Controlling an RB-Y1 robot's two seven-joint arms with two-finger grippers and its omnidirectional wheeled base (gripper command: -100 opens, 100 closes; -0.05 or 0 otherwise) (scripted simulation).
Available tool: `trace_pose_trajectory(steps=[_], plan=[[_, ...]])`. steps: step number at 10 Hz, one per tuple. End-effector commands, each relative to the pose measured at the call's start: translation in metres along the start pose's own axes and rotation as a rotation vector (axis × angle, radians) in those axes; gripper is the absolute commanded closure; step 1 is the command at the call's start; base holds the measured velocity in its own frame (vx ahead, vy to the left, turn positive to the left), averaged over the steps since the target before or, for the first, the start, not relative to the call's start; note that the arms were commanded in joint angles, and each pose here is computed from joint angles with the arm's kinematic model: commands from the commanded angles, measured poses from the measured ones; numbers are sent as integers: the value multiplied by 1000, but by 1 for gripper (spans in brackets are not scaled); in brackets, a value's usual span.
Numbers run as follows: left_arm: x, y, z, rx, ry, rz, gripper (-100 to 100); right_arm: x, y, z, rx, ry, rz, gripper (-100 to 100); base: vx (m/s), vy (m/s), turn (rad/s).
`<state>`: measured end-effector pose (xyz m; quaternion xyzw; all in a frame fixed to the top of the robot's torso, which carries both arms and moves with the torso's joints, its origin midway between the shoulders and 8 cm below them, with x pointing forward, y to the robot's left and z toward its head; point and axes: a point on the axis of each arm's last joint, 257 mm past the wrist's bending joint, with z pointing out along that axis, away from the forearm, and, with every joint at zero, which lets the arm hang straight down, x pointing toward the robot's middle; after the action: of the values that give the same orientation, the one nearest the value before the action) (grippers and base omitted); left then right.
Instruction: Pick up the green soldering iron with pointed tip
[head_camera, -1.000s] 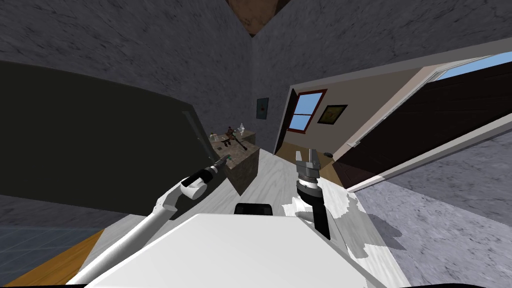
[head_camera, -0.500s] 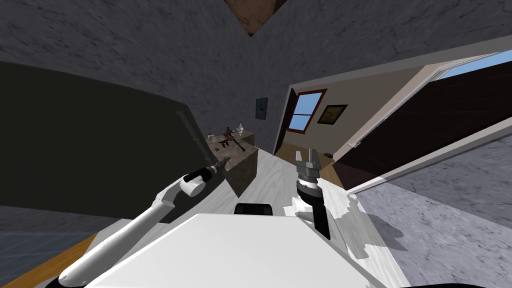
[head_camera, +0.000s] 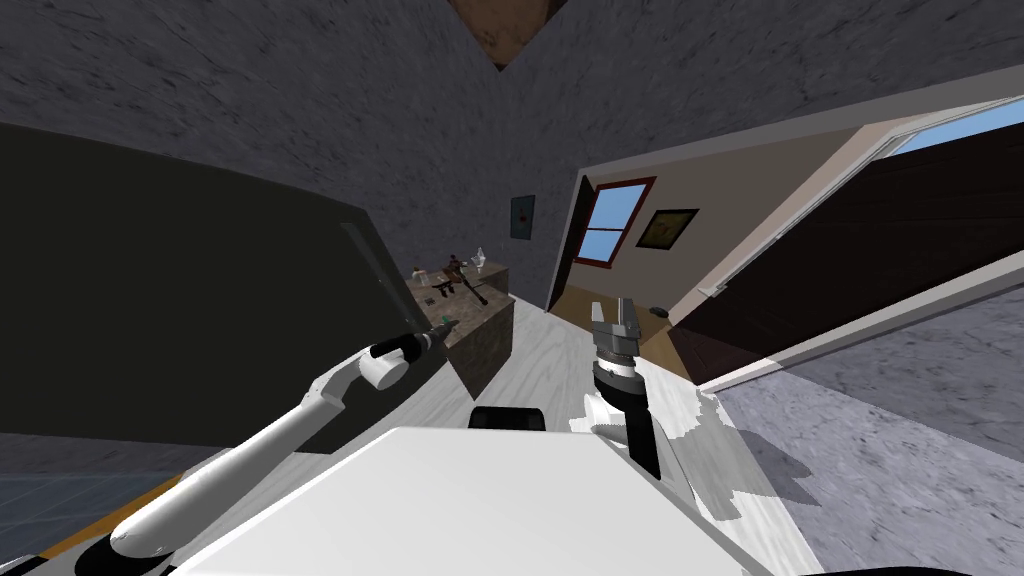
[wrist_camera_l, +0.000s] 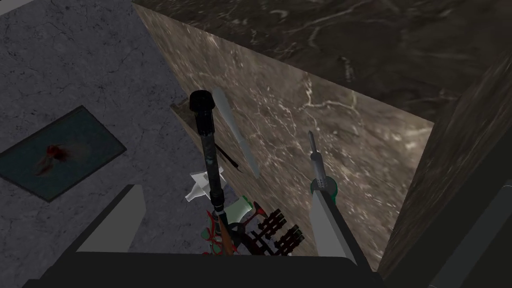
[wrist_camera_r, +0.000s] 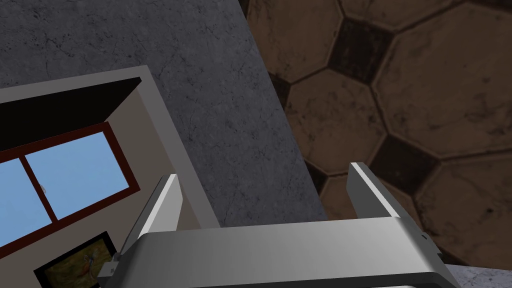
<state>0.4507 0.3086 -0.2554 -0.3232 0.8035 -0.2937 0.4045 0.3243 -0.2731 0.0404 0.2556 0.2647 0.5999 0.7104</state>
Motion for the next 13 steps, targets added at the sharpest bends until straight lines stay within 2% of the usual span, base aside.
trace_pose_trajectory(steps=[1, 2, 3, 4, 5, 6, 8, 9, 10, 11, 12, 13], plan=[[0, 17, 0, -64, 30, 30, -100, 0, 0, 0, 0, 0, 0, 0, 82, -29, 16], [1, 19, -1, -75, 34, 30, -100, 0, 0, 0, 0, 0, 0, 0, 80, -40, 8], [1, 33, -2, -124, 57, 55, -100, 0, 0, 0, 0, 0, 0, 0, 96, -33, 20], [2, 35, -3, -133, 61, 55, -100, 0, 0, 0, 0, 0, 0, 0, 79, -22, 10], [2, 49, -5, -184, 84, 79, -100, 0, 0, 0, 0, 0, 0, 0, 90, -42, 14], [2, 50, -6, -191, 86, 79, -100, 0, 0, 0, 0, 0, 0, 0, 74, -25, 15], [0, 74, -13, -282, 127, 124, -100, 0, 0, 0, 0, 0, 0, 0, 101, -30, 27], [1, 78, -15, -299, 133, 124, -100, 0, 0, 0, 0, 0, 0, 0, 114, -21, 10], [-1, 89, -19, -341, 151, 145, -100, 0, 0, 0, 0, 0, 0, 0, 120, -5, 17], [0, 91, -20, -350, 155, 145, -100, 0, 0, 0, 0, 0, 0, 0, 85, -10, 6], [-2, 102, -26, -394, 174, 164, -100, 0, 0, 0, 0, 0, 0, 0, 89, -15, 21], [-2, 103, -26, -398, 175, 164, -100, 0, 0, 0, 0, 0, 0, 0, 79, -16, 9]])
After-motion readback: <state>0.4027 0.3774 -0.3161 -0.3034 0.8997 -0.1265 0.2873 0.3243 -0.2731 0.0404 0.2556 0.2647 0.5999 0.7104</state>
